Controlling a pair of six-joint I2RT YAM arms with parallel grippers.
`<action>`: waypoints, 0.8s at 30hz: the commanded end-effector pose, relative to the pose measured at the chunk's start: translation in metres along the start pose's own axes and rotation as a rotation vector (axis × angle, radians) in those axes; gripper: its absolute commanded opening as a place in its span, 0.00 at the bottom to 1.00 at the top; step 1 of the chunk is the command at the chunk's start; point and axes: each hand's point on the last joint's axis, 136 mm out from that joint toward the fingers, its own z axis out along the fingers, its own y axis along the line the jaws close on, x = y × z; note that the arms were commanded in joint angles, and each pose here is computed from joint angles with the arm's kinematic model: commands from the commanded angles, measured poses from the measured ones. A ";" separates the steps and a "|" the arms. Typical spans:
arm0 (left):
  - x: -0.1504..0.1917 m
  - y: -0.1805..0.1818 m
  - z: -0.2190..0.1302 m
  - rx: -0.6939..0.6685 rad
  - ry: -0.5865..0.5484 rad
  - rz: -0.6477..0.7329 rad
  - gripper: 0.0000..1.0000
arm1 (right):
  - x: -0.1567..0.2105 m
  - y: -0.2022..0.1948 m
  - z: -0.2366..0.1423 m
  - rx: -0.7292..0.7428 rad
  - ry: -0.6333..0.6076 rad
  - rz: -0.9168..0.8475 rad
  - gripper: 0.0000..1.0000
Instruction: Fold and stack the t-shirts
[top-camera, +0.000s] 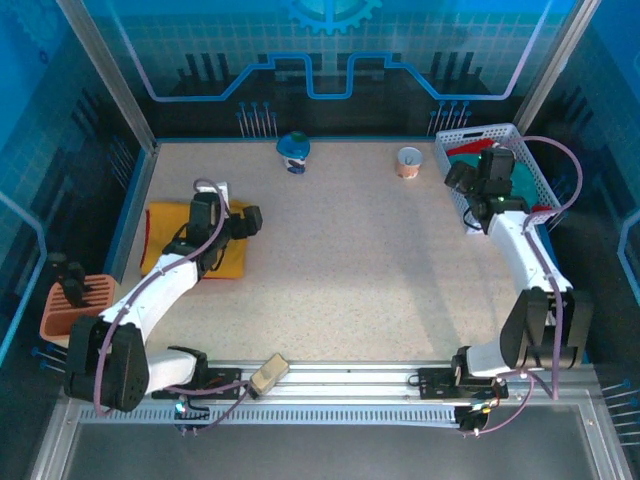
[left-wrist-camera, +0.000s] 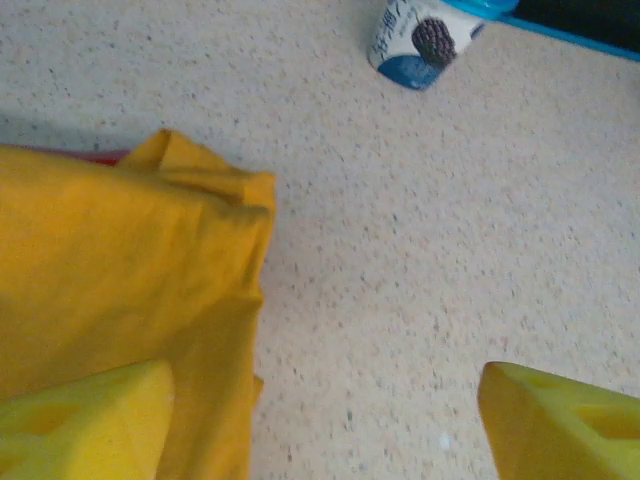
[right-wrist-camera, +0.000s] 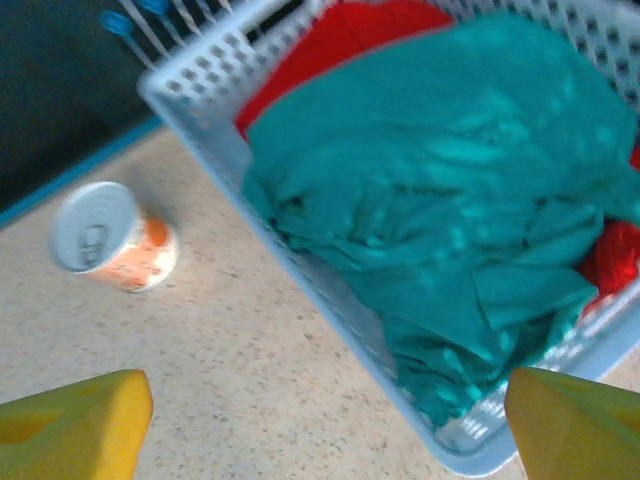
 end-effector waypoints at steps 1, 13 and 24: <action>0.027 -0.010 -0.016 0.043 0.086 -0.033 0.78 | 0.010 -0.020 0.027 0.082 0.123 0.134 0.92; 0.066 -0.025 -0.037 0.108 0.148 0.022 0.80 | 0.008 -0.035 0.106 0.190 0.244 0.266 0.92; 0.078 -0.026 -0.040 0.142 0.165 -0.013 0.80 | 0.036 -0.039 0.156 0.219 0.371 0.330 0.84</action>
